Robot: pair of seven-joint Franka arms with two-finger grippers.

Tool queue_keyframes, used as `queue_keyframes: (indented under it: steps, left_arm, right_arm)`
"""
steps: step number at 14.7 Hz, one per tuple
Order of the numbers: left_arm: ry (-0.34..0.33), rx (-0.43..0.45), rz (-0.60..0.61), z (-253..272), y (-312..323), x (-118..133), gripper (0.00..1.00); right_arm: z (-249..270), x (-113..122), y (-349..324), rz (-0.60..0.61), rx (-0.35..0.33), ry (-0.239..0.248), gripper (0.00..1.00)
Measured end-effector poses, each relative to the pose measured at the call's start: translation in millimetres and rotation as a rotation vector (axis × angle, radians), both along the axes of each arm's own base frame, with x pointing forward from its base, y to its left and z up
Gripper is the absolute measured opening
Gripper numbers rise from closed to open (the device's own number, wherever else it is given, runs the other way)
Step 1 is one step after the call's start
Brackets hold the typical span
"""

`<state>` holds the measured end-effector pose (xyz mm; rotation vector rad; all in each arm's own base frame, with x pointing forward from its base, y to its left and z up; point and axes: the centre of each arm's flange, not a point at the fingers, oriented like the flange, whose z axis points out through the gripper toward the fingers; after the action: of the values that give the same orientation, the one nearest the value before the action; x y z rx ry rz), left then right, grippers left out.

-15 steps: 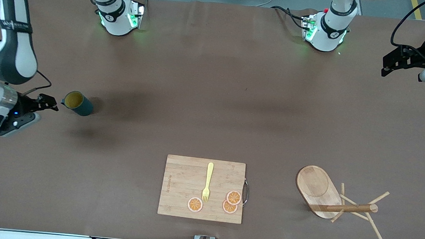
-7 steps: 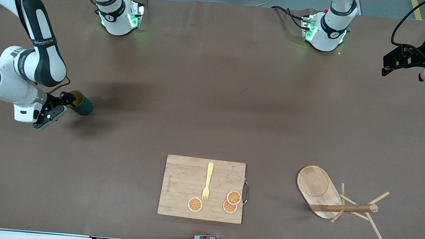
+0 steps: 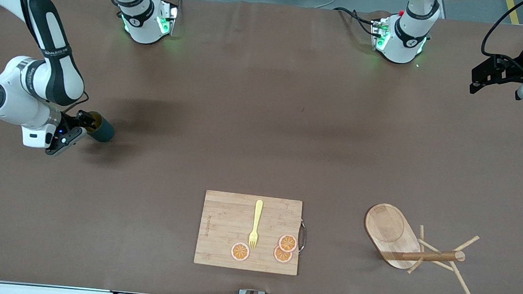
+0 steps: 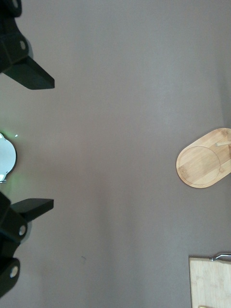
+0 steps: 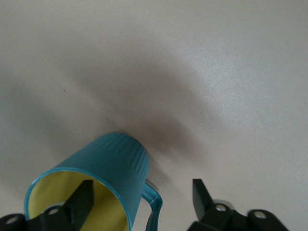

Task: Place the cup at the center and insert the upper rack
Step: 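Close the right gripper on the teal mug's rim, then carry the mug to the table center while the left gripper approaches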

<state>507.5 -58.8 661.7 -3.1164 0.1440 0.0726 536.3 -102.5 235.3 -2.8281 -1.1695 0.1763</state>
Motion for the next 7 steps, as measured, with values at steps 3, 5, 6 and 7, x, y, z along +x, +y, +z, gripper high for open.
queue_keyframes:
  steps: [3, 5, 6, 7]
  left_arm:
    - [0.0, -0.001, 0.0, -0.1, -0.1, 0.1, 1.0]
    - [0.001, -0.002, -0.001, -0.7, -0.6, 0.5, 1.0]
    - [0.002, -0.003, -0.001, -1.0, -0.9, 0.6, 1.0]
    - [0.002, -0.003, -0.002, -1.2, -1.0, 0.7, 1.0]
  right_arm:
    - [-0.3, -0.3, 0.0, 0.03, 0.004, 0.0, 0.53]
    - [-0.4, -0.4, 0.2, 0.032, 0.005, 0.001, 0.31]
    - [-0.6, -0.7, 0.8, 0.032, 0.006, 0.004, 0.21]
    - [-0.7, -1.4, 2.1, 0.021, 0.008, 0.016, 0.11]
